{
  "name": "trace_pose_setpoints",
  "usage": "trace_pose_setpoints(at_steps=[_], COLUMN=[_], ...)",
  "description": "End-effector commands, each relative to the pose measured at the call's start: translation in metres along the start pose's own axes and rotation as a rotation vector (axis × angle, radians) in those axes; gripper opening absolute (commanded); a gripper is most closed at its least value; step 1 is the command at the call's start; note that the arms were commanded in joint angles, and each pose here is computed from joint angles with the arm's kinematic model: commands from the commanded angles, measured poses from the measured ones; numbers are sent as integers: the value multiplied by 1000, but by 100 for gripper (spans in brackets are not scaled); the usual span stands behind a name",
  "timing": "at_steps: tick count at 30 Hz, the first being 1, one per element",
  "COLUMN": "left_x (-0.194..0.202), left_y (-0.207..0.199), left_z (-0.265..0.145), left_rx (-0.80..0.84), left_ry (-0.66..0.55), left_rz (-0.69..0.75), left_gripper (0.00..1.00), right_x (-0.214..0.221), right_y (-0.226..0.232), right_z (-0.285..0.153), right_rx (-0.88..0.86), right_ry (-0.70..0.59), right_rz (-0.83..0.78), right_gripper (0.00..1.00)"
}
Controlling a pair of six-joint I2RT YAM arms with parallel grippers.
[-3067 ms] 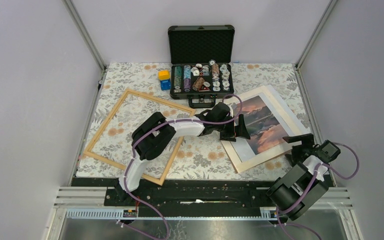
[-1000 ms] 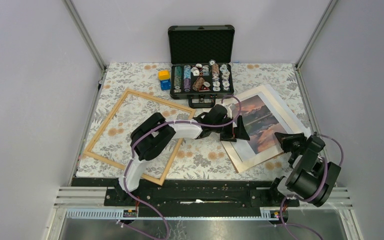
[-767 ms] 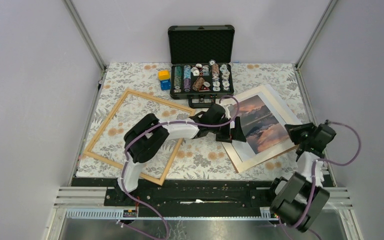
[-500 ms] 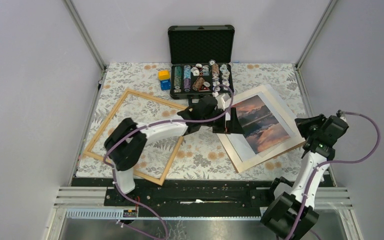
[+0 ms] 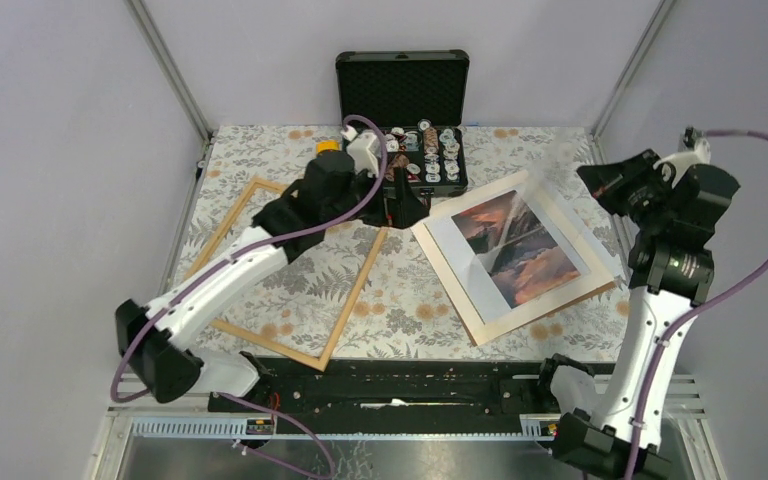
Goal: Put the photo into the frame
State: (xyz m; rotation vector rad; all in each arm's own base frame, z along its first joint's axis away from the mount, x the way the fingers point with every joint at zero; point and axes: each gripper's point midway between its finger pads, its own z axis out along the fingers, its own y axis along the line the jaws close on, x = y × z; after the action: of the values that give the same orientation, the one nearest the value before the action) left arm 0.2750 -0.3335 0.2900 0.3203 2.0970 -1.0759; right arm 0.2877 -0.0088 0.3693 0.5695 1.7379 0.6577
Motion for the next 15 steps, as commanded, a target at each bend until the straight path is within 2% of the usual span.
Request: trace_pose_setpoints(at_steps=[1,5,7,10,15], left_x=[-49,-82,-95,-110,-116], left_y=[9,2,-2,-7,-5], left_z=[-68,-124,-149,-179,-204], left_rx=[-196,-280,-306,-338,-400], left_ry=[-173,-319,-382,-458,-483], left_rz=[164,199,206,214,207], left_gripper=[99,99,99,99,99], right_x=[-7,-18,-9,33,107], right_y=[69,130,157,205,295], right_z=[-3,-1,8,28,48], right_rx=[-190,-379,-438,-522,-668], right_ry=[91,131,174,294,437], right_rz=[4,50,68,74,71], right_gripper=[0,0,0,0,0])
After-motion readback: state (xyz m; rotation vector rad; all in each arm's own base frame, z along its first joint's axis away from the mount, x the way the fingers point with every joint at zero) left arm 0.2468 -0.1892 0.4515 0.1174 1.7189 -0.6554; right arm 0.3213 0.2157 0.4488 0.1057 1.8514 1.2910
